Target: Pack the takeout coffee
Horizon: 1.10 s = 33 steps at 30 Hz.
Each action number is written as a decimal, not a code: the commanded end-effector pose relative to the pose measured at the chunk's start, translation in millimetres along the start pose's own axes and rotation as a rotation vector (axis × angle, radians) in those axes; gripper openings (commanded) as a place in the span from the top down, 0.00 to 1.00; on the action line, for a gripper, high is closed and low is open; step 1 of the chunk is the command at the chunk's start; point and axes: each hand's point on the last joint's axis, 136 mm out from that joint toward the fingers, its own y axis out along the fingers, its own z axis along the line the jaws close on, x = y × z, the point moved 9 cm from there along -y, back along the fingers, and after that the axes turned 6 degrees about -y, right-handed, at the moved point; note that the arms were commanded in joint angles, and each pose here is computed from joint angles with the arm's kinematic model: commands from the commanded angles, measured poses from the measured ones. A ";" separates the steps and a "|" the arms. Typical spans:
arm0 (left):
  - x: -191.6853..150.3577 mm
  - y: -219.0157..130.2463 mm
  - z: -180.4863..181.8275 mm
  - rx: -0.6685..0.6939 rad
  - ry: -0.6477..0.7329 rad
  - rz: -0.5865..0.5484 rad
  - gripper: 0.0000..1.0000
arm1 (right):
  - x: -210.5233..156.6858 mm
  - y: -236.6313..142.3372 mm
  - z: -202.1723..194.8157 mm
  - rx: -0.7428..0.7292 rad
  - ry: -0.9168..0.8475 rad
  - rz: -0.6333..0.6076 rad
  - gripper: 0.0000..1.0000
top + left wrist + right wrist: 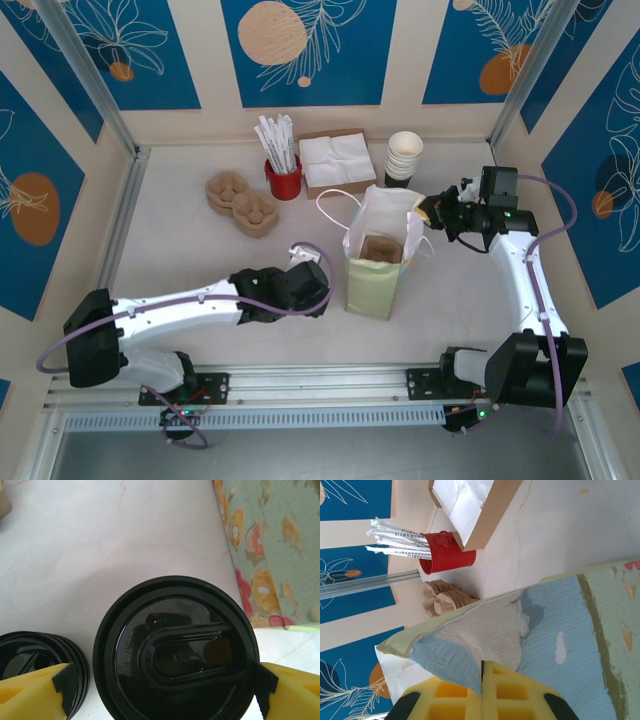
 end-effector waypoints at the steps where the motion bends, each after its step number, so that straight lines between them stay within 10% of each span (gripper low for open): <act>1: 4.1 -5.9 -7.4 -0.003 -0.015 0.014 0.11 | -3.3 -3.5 -3.2 0.002 -0.008 0.006 1.00; 33: -7.9 15.0 -15.2 0.082 -0.032 0.174 0.22 | 3.0 -10.1 -7.9 0.020 0.012 -0.006 1.00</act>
